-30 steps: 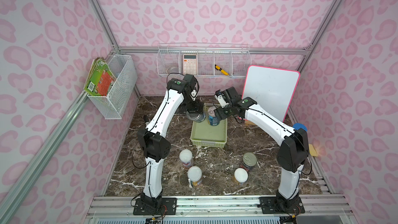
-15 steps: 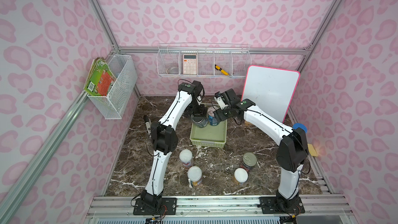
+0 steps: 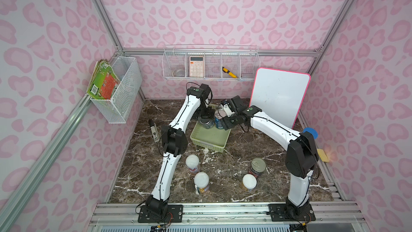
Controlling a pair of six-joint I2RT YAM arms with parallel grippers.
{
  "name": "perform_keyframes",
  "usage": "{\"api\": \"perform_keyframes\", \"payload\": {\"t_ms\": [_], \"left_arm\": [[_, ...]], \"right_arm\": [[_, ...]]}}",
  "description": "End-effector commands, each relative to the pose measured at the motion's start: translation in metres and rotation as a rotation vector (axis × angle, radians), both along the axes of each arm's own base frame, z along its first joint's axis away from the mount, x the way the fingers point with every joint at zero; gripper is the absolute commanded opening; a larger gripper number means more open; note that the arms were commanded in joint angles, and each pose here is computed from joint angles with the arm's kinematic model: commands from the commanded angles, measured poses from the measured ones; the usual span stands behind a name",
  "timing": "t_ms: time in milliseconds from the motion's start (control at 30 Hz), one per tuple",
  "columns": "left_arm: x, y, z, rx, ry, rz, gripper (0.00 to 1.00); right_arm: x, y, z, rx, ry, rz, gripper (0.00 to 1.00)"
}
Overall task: Put the canned food in the basket
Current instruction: Place the canned food in the basket, then move the canned food to the basket.
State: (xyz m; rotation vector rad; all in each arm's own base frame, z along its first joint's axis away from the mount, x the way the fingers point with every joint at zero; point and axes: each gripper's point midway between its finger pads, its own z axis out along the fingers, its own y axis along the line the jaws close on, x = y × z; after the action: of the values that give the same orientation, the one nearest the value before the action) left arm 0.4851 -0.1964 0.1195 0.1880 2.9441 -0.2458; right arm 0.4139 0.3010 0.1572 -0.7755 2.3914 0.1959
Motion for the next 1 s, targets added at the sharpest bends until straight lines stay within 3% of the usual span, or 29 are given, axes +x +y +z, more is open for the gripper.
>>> {"api": "perform_keyframes", "payload": {"t_ms": [0,67,133,300,433,633,733,833,867,900,933,967], "left_arm": [[0.02,-0.01,0.005,-0.052,-0.074,0.01,0.44],[0.022,-0.01,0.006,-0.049,-0.082,0.013,0.54],[0.024,-0.01,0.015,-0.055,-0.107,0.018,0.74],[0.03,-0.013,0.063,-0.11,-0.224,0.033,0.98],[0.034,-0.018,0.09,-0.159,-0.297,0.029,0.99],[0.027,-0.007,0.067,-0.127,-0.211,0.048,0.99],[0.015,0.006,0.099,-0.095,-0.255,0.078,0.99],[-0.002,0.022,0.139,-0.088,-0.35,0.116,0.99],[-0.01,0.026,0.149,-0.095,-0.392,0.118,0.93],[-0.015,0.033,0.157,-0.089,-0.441,0.129,0.86],[-0.023,0.04,0.155,-0.073,-0.479,0.134,0.69],[-0.029,0.048,0.159,-0.075,-0.516,0.142,0.4]], "right_arm": [[-0.001,0.006,-0.003,0.019,0.003,0.007,0.85],[-0.003,0.007,-0.006,0.018,0.009,0.01,0.85],[-0.006,0.009,-0.008,0.015,0.015,0.019,0.85],[-0.009,0.014,-0.005,0.015,0.005,0.028,0.85],[-0.009,0.015,-0.004,0.017,0.003,0.023,0.85],[-0.011,0.014,-0.004,0.012,0.008,0.021,0.85],[-0.022,0.028,0.01,0.055,-0.014,0.098,0.83],[-0.036,0.055,0.02,0.127,-0.024,0.19,0.68],[-0.039,0.064,0.019,0.165,0.0,0.2,0.52],[-0.04,0.07,0.019,0.201,0.021,0.201,0.29],[-0.039,0.076,0.014,0.237,0.044,0.188,0.07],[-0.04,0.085,0.01,0.273,0.07,0.19,0.0]]}}
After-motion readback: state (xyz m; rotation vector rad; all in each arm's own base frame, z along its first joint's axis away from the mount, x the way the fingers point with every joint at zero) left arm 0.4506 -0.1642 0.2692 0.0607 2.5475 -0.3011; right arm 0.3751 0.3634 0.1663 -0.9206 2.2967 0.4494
